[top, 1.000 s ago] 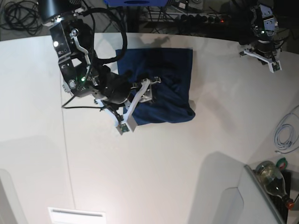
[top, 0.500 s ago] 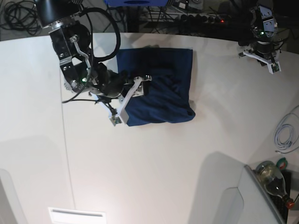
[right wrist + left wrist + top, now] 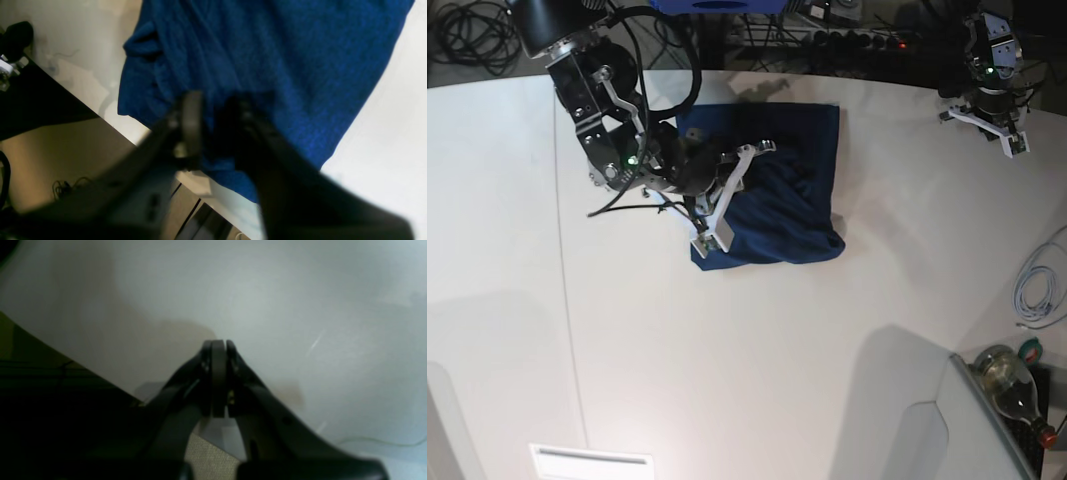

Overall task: Layout the t-shirt on the table in an organized manner, then fold the t-shirt properly
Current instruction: 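Push the right gripper along the shirt edge to tuck it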

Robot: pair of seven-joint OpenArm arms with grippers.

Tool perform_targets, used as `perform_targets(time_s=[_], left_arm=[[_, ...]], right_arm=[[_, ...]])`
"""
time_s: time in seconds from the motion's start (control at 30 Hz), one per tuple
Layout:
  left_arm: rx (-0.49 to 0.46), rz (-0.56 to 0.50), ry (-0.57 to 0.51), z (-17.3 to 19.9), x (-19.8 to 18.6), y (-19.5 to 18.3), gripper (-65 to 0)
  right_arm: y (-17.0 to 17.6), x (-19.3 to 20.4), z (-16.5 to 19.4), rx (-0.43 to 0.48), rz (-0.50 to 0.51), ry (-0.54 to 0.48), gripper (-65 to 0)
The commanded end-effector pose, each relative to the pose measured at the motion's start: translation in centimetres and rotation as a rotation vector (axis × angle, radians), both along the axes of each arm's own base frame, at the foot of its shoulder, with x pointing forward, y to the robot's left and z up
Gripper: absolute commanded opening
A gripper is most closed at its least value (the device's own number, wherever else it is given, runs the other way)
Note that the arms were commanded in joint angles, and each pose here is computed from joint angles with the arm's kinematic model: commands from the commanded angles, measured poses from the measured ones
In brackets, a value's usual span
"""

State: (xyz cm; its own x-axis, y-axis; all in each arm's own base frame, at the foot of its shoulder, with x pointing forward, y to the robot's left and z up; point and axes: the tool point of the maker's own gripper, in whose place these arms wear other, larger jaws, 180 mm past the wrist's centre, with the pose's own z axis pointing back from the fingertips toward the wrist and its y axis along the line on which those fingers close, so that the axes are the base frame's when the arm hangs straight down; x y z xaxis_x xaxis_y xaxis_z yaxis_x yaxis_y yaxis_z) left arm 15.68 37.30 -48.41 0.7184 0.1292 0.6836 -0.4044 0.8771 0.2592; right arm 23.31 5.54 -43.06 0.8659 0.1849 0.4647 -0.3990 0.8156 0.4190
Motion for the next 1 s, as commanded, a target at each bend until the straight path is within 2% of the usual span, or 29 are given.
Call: perform_targets(time_s=[0.0,0.07,0.17,0.4,0.7,0.83,0.97], left_arm=[[0.017,-0.005,-0.002,0.5,0.1,0.6,-65.0],[0.017,-0.005,0.0,0.5,0.0,0.6,-65.0],[0.017,-0.005,0.0,0.5,0.0,0.6,-65.0],[0.018,-0.003,0.001,0.5,-0.1,0.6,-65.0],[0.018,-0.003,-0.007,0.6,0.3,0.6,-65.0],[0.018,-0.003,-0.008,0.6,0.4,0.6,-65.0],[0.025,-0.006,-0.009,0.9,0.4,1.0,-65.0]], right_arm=[[0.4,1.0,1.0,0.027,-0.014,-0.031,-56.6],[0.4,1.0,0.9,0.026,-0.014,-0.029,-57.0],[0.8,0.7,1.4,0.039,0.001,-0.036,-65.0],[4.8,-1.7,3.8,0.085,0.145,-0.098,-64.8],[9.4,-4.0,4.8,0.063,0.395,-0.161,-64.8],[9.8,-4.7,3.0,0.019,0.451,-0.136,-64.8],[10.8,-4.8,2.3,0.018,0.451,-0.106,-64.8]])
